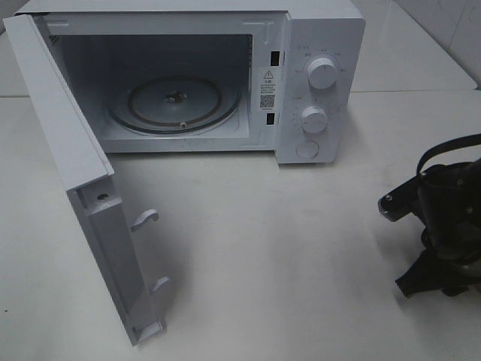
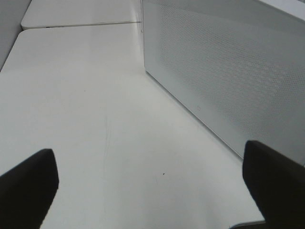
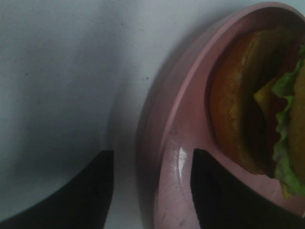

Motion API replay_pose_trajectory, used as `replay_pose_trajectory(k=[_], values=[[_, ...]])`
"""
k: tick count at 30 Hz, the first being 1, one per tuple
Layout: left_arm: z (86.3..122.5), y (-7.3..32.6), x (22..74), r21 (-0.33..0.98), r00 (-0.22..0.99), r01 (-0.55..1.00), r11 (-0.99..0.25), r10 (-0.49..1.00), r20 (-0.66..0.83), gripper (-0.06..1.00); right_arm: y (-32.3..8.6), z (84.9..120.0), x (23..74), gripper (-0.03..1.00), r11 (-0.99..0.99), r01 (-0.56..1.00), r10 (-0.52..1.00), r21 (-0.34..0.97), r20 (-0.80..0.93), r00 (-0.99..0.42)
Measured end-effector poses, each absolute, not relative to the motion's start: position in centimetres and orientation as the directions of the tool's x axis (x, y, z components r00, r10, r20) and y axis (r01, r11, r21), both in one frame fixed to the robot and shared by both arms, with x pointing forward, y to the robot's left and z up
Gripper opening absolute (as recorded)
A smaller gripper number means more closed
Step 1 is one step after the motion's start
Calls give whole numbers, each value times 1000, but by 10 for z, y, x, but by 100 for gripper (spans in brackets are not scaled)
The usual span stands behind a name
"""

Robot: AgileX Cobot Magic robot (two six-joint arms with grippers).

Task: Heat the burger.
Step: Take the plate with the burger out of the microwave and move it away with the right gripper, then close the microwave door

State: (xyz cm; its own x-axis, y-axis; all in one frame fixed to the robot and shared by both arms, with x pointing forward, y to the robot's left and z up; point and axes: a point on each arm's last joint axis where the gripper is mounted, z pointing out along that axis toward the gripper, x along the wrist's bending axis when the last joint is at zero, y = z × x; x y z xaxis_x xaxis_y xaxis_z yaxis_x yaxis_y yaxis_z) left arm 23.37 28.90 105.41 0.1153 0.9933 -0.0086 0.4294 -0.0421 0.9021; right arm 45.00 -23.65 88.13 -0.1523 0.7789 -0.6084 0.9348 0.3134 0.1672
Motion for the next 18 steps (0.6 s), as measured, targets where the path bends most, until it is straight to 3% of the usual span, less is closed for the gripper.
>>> replay_pose_trajectory(k=[11,16,18], values=[[1054,289,234,902,115,429,-42,993,-9,99,-229,924,436,52,334,910,877,245,-434,-205],[1054,289,234,902,115,429,-42,993,-9,99,-223,944,425,62,370,886,907,280,-315,-279],[1054,289,234,902,115,429,-42,993,-9,99,-220,955,418,71,397,871,909,290,-254,-330]])
